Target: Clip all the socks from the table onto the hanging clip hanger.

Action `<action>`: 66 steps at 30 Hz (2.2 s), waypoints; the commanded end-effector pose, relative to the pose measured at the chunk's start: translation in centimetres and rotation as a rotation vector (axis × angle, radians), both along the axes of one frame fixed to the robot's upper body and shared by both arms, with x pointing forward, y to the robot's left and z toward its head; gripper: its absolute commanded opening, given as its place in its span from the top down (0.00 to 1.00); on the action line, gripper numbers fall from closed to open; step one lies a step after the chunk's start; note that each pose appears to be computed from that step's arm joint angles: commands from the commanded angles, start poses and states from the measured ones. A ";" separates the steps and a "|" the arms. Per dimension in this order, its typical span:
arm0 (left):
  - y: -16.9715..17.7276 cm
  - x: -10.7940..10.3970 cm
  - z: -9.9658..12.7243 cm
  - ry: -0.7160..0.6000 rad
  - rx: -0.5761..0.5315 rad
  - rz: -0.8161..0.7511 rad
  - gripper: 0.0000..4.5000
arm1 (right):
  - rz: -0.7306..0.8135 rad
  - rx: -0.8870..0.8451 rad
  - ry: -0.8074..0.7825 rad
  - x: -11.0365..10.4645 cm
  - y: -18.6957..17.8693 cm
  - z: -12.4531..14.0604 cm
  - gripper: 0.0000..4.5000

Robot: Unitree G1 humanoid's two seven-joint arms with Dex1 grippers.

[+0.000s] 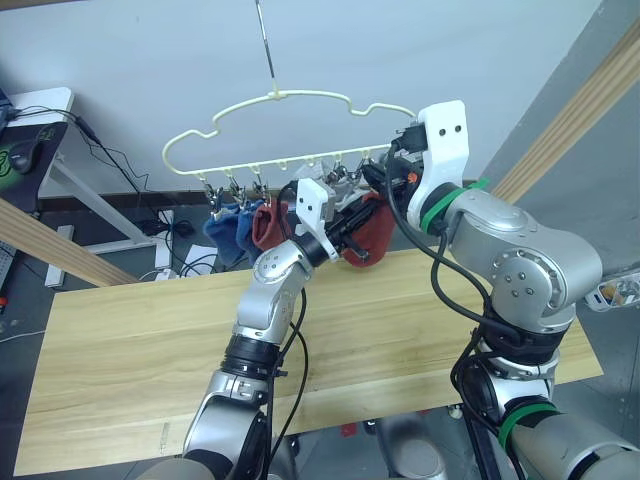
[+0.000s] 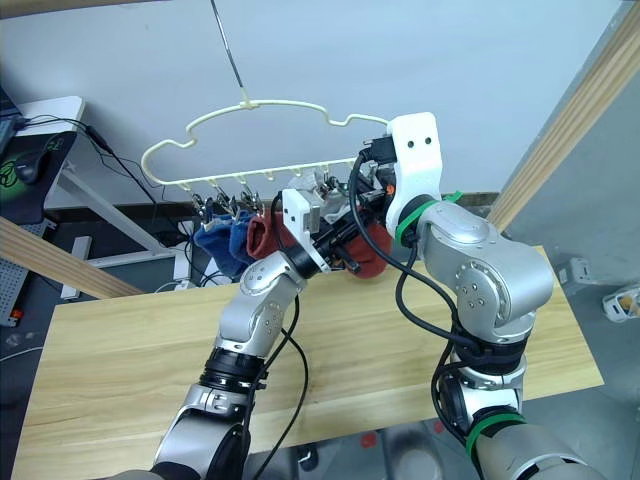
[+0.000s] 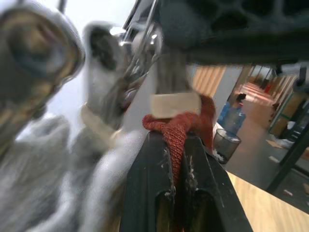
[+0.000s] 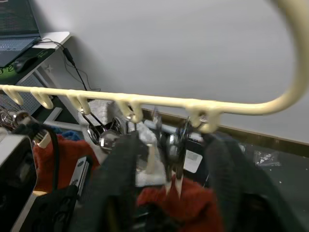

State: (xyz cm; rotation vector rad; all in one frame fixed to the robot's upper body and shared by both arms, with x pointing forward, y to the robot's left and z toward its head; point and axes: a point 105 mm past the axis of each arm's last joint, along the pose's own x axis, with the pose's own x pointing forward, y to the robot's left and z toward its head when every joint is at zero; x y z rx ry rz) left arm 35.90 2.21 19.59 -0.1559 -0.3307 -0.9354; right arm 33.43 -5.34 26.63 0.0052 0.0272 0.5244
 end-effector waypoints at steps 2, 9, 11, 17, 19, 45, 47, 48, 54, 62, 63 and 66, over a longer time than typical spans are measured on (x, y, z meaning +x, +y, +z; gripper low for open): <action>-0.1 -0.3 1.4 -0.079 0.001 0.017 1.00 | 0.037 0.019 -0.052 -0.8 0.5 1.1 0.19; 0.0 -0.1 1.2 -0.081 0.021 0.035 1.00 | 0.022 0.028 -0.071 -0.7 0.2 1.5 0.01; -0.1 -0.2 1.0 -0.075 0.025 0.030 1.00 | 0.020 0.024 -0.072 -0.8 0.0 1.4 0.01; 0.0 -0.7 0.0 -0.054 0.071 -0.010 0.79 | 0.012 0.001 -0.074 -1.1 -0.7 1.0 0.00; 0.1 -1.0 -0.3 -0.055 0.090 -0.026 0.66 | 0.007 -0.005 -0.075 -1.2 -1.0 0.8 0.00; 9.9 -8.0 -5.1 0.097 0.550 0.069 0.00 | 0.145 -0.310 -0.143 -5.0 -5.6 -2.0 0.00; 12.4 -8.5 -5.5 0.117 0.624 0.161 0.00 | 0.175 -0.354 -0.157 -5.4 -6.4 -2.4 0.00; 13.6 -8.6 -5.6 0.122 0.657 0.200 0.00 | 0.192 -0.375 -0.157 -5.5 -6.7 -2.6 0.00; 20.4 -9.1 -4.6 0.162 0.745 0.375 0.00 | 0.334 -0.443 -0.081 -6.5 -8.9 -4.1 0.00; 24.7 -9.1 -3.6 0.229 0.747 0.481 0.00 | 0.405 -0.504 -0.020 -7.1 -12.0 -4.6 0.00; 24.9 -9.2 -3.7 0.236 0.744 0.491 0.00 | 0.405 -0.511 -0.023 -6.9 -12.2 -4.6 0.00; 25.2 -9.3 -3.9 0.253 0.732 0.509 0.00 | 0.407 -0.515 -0.029 -6.6 -12.6 -4.6 0.00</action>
